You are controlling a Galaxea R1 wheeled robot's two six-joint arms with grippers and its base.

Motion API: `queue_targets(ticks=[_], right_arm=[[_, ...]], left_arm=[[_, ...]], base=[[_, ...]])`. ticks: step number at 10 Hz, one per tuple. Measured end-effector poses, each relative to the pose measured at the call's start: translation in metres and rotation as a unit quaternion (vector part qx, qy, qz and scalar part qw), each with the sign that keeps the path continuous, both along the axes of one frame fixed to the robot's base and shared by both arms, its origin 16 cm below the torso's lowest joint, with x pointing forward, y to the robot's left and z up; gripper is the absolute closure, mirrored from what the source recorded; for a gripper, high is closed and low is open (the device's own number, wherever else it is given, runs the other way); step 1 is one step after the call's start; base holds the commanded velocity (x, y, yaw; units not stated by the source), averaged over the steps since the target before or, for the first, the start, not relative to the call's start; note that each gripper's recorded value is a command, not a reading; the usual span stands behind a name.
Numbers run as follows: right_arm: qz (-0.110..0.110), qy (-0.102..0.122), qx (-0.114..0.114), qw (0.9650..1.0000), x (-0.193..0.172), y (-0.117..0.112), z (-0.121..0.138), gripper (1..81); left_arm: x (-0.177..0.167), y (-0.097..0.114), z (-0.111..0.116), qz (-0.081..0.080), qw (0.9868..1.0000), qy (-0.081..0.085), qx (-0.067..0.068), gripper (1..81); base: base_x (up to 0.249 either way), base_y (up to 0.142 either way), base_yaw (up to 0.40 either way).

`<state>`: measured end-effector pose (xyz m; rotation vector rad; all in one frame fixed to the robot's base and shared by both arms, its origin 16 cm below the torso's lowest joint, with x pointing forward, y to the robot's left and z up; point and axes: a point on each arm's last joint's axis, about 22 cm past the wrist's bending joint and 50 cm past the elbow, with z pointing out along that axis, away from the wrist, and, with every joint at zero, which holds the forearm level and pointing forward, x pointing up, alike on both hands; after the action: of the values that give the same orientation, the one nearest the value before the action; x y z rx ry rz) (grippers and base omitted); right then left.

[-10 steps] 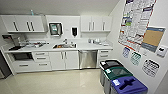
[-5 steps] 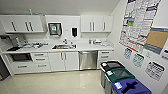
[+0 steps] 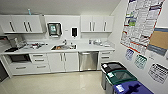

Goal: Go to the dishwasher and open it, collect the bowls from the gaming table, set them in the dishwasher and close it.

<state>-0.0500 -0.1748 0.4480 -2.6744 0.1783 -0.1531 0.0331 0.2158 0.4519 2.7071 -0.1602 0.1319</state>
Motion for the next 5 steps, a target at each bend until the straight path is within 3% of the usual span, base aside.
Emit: queue_targets(ticks=[5], right_arm=[[0.000, 0.000, 0.000, 1.0000, 0.0003, 0.0000, 0.0000, 1.0]], left_arm=[[-0.0005, -0.0001, -0.0001, 0.000, 1.0000, 0.001, 0.000, 1.0]], base=[[0.099, 0.000, 0.000]])
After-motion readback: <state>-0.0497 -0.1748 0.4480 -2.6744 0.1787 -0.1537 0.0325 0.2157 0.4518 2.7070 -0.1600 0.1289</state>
